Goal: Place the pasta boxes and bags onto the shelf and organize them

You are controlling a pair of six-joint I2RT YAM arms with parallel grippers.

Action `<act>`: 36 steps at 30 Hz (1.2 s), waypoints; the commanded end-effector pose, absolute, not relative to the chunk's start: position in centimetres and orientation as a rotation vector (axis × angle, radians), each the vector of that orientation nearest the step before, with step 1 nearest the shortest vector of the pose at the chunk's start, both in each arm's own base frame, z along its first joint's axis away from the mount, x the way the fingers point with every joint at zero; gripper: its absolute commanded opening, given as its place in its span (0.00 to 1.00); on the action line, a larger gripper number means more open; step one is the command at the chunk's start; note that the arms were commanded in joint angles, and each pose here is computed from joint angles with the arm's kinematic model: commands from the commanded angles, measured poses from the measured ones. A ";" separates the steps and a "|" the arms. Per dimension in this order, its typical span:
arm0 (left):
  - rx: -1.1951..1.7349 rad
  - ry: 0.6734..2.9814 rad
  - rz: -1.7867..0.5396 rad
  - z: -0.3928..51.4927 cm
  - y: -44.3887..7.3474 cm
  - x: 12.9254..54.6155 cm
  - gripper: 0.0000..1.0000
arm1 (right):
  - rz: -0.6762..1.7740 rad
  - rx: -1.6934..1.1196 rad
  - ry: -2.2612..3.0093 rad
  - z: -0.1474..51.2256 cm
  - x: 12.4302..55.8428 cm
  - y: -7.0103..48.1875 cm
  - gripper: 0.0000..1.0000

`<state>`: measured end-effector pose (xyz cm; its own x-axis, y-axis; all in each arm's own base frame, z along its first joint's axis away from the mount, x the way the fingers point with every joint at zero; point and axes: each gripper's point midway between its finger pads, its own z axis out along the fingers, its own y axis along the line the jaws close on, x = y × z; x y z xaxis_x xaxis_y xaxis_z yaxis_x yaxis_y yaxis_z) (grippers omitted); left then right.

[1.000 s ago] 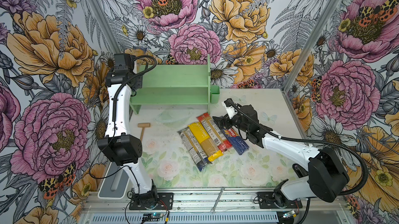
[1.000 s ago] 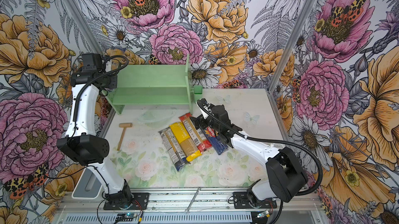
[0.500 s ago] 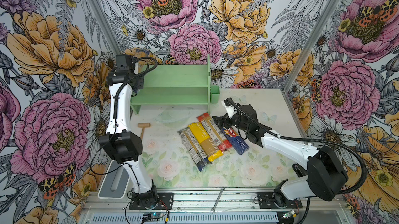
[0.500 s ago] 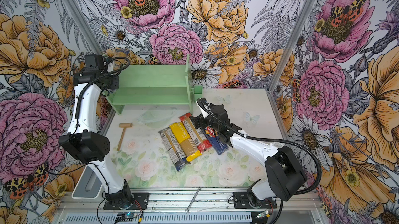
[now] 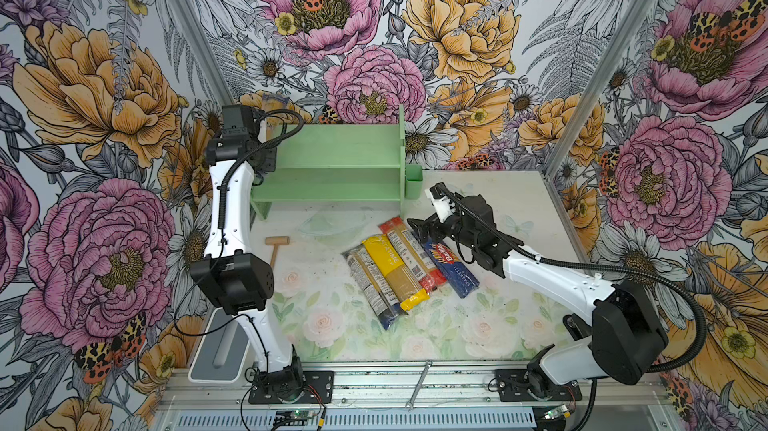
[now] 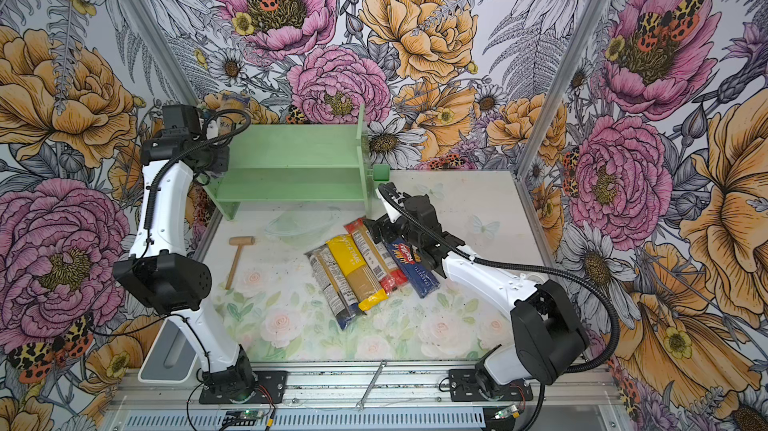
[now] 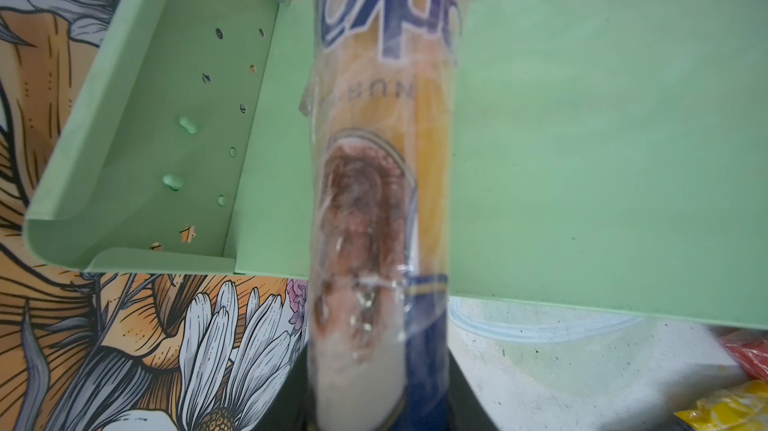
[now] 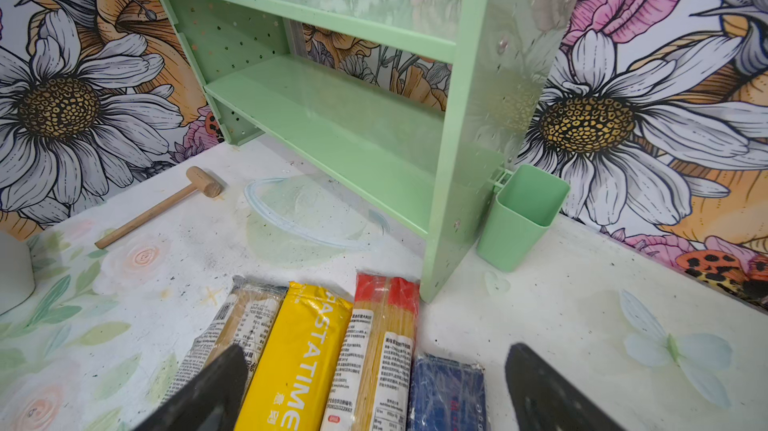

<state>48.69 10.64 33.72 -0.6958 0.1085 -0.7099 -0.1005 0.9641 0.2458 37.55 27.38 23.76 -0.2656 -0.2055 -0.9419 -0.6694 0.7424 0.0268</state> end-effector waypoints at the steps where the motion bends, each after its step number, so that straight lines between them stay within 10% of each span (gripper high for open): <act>1: -0.027 2.080 0.360 40.1 11.7 50.2 0.00 | 0.537 -0.675 1.799 25.4 37.7 28.0 0.98; 36: -0.062 2.107 0.366 38.8 13.0 50.5 0.00 | 0.517 -0.681 1.808 25.1 38.5 28.9 0.99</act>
